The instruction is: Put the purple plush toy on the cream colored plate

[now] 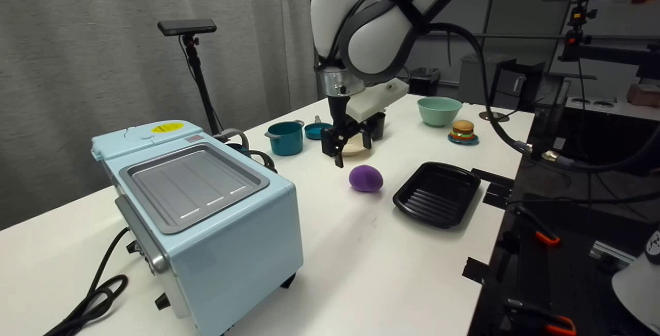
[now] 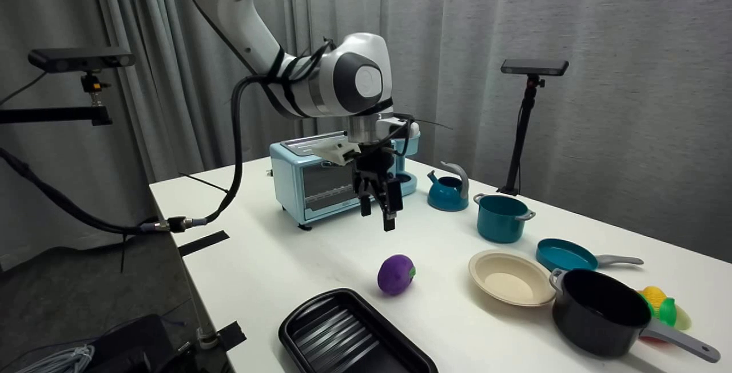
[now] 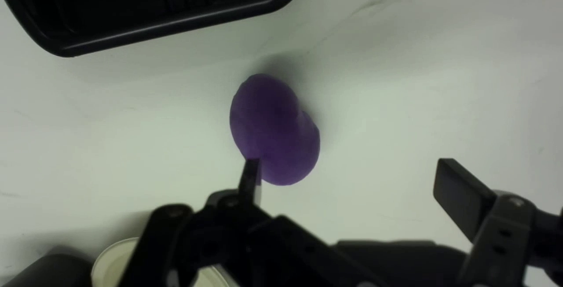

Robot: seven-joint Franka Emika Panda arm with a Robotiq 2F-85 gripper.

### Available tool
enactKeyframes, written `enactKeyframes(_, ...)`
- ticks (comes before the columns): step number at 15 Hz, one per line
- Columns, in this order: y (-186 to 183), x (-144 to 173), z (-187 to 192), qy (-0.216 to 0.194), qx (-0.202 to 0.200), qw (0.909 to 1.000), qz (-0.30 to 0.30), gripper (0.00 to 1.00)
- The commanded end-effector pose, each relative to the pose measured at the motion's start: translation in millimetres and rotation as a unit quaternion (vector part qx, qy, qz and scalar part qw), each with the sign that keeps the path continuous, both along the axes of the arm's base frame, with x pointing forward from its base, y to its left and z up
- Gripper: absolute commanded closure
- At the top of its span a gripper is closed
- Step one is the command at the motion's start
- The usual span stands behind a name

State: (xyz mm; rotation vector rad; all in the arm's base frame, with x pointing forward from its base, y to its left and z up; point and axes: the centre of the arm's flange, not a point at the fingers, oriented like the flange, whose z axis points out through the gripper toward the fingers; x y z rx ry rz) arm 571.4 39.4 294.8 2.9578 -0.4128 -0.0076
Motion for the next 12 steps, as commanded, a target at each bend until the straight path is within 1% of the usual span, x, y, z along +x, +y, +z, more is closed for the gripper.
enactKeyframes(1, -4.4, 22.8, -27.3, 0.01, -0.005, 0.9999, 0.006, 0.0)
enactKeyframes(6, -16.4, 21.7, -66.7, 0.037, -0.028, 0.9989, 0.007, 0.0)
enactKeyframes(11, -27.1, 22.0, -89.5, 0.041, -0.053, 0.9976, 0.02, 0.0)
enactKeyframes(12, -29.2, 21.5, -95.9, 0.041, -0.057, 0.9973, 0.023, 0.13)
